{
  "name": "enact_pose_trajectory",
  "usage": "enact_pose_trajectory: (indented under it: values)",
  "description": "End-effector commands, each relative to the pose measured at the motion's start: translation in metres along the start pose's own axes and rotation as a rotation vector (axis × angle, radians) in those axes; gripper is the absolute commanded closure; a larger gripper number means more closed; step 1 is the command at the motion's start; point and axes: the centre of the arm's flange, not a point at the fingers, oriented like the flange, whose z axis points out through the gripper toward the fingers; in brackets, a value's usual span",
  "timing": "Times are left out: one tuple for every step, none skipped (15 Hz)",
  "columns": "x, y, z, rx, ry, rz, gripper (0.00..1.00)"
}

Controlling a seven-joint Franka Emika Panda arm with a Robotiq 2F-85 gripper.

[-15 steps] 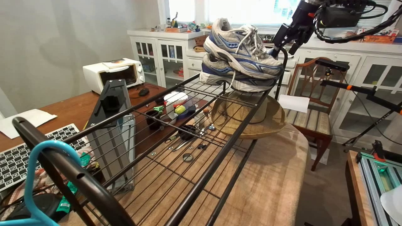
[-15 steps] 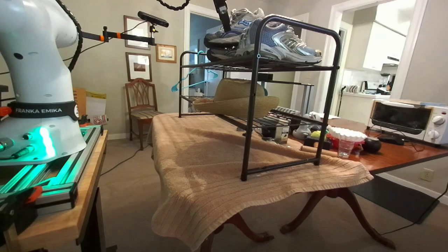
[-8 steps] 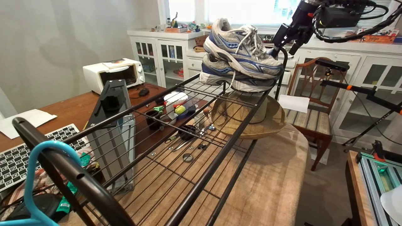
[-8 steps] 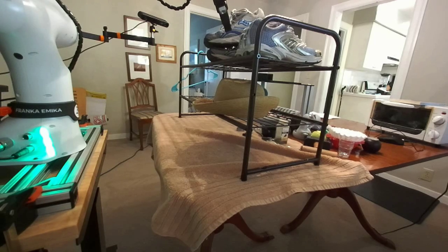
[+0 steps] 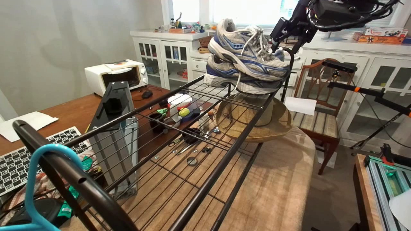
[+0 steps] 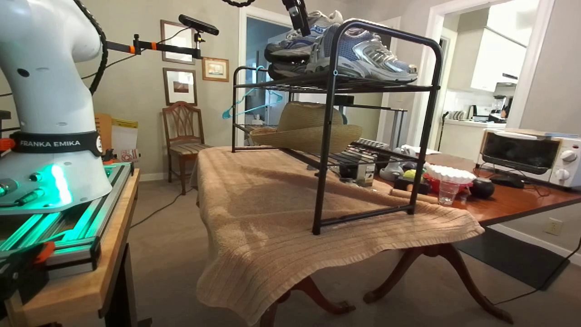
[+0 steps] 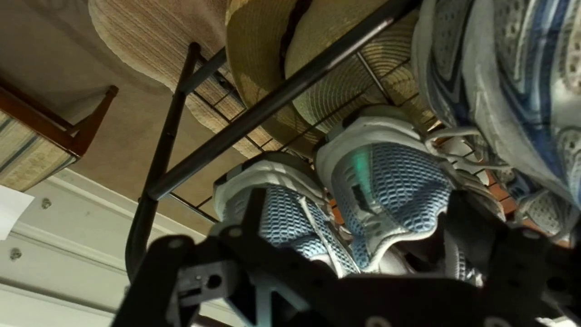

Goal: Stack up the trainers

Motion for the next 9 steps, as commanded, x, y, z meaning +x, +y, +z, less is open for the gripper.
enact_pose_trajectory:
  values:
    - [0.018,-0.018,0.007,-0.005,-0.023,0.095,0.0]
    - [0.021,-0.022,0.009,-0.005,-0.022,0.118,0.0]
    - [0.023,-0.025,0.013,-0.008,-0.027,0.139,0.0]
    - [0.026,-0.028,0.016,-0.011,-0.033,0.159,0.0]
    - [0.028,-0.03,0.02,-0.016,-0.035,0.18,0.0]
    - [0.031,-0.031,0.022,-0.02,-0.04,0.2,0.0]
    - [0.032,-0.031,0.025,-0.021,-0.043,0.218,0.0]
    - [0.035,-0.03,0.027,-0.021,-0.041,0.244,0.0]
    - [0.037,-0.031,0.029,-0.023,-0.044,0.26,0.0]
